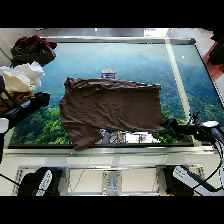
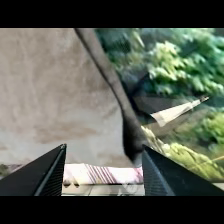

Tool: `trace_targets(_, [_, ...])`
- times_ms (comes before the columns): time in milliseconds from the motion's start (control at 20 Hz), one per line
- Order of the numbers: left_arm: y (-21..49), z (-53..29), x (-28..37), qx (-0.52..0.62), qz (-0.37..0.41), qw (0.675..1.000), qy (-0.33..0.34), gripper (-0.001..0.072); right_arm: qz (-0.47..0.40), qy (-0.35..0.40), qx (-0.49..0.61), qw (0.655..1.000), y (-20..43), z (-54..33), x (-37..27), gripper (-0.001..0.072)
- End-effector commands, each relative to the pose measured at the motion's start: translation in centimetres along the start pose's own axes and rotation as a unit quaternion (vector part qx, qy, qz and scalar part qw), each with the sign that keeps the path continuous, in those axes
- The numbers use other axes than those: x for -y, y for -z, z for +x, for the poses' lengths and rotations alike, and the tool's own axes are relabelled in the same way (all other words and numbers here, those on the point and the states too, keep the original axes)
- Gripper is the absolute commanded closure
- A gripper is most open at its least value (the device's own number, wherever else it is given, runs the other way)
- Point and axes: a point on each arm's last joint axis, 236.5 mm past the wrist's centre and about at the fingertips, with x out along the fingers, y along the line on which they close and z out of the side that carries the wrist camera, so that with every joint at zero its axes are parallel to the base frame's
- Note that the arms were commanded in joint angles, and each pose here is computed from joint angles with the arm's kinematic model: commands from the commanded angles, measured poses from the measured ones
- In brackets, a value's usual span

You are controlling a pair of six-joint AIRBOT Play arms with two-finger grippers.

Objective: Fold the shirts.

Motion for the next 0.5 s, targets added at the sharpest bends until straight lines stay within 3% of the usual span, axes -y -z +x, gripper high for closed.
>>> trace_targets(0, [0.0,0.0,0.0,0.001,0.0,1.0,0.0,0.0223,0.0,0.013,0.0,1.0,0.0,0.2,0.5,0.0165])
trace_targets(350, [0.1,0.0,0.0,-0.002,0.0,1.0,0.001,0.0223,0.012,0.02,-0.018,1.0,0.8,1.0,1.4,0.0167])
trace_targets(400, [0.1,0.0,0.0,-0.001,0.0,1.0,0.0,0.0223,0.015,0.022,-0.005,1.0,0.2,1.1,1.6,0.0187])
trace_targets(450, [0.1,0.0,0.0,-0.001,0.0,1.0,0.0,0.0223,0.017,0.021,0.006,1.0,-0.3,1.2,1.5,0.0285])
